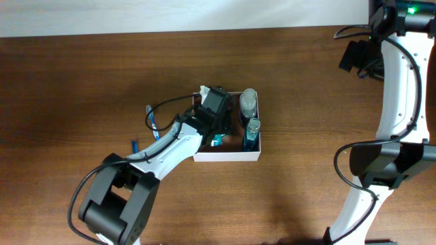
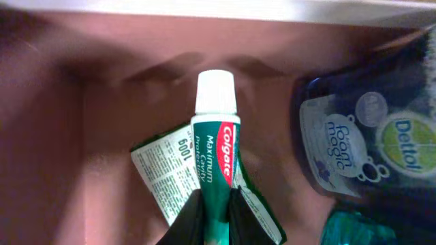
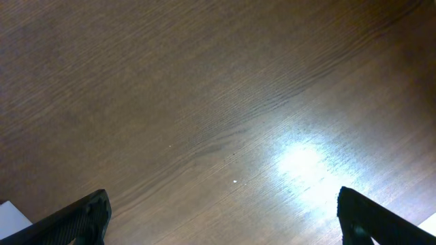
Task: Pack container
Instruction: 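Lower the Colgate tube into the box's left side and open the left gripper, then raise the left gripper and move it left over the blue toothbrush, then lower the left gripper and close it on the blue toothbrush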
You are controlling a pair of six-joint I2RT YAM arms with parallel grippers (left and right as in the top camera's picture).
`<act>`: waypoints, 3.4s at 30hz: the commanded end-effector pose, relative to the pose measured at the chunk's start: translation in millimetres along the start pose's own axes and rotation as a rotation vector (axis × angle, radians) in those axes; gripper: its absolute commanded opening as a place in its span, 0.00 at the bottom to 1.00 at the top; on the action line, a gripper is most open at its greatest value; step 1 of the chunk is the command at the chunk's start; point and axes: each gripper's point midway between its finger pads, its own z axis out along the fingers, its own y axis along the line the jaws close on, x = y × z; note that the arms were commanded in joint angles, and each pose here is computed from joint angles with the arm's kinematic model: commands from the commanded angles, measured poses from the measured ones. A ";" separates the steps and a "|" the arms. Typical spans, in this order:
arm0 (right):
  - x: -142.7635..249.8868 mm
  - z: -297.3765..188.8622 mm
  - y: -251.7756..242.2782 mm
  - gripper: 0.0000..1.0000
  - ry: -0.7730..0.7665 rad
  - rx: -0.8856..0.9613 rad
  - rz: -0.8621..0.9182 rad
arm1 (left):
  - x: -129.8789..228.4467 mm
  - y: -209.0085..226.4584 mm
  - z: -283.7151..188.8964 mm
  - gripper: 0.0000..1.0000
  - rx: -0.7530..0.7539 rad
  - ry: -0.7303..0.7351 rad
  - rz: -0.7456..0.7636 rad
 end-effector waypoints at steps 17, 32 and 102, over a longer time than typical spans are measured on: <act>-2.7 -10.6 -6.5 0.99 -0.032 0.005 0.012 | -6.1 -6.0 -0.9 0.13 0.003 -0.016 -0.026; -2.7 -10.6 -6.5 0.99 -0.032 0.005 0.012 | -12.7 -10.6 -7.2 0.22 0.017 -0.024 0.017; -2.7 -10.6 -6.5 0.98 -0.032 0.005 0.012 | -7.9 203.2 -21.0 0.20 -0.379 0.170 -0.267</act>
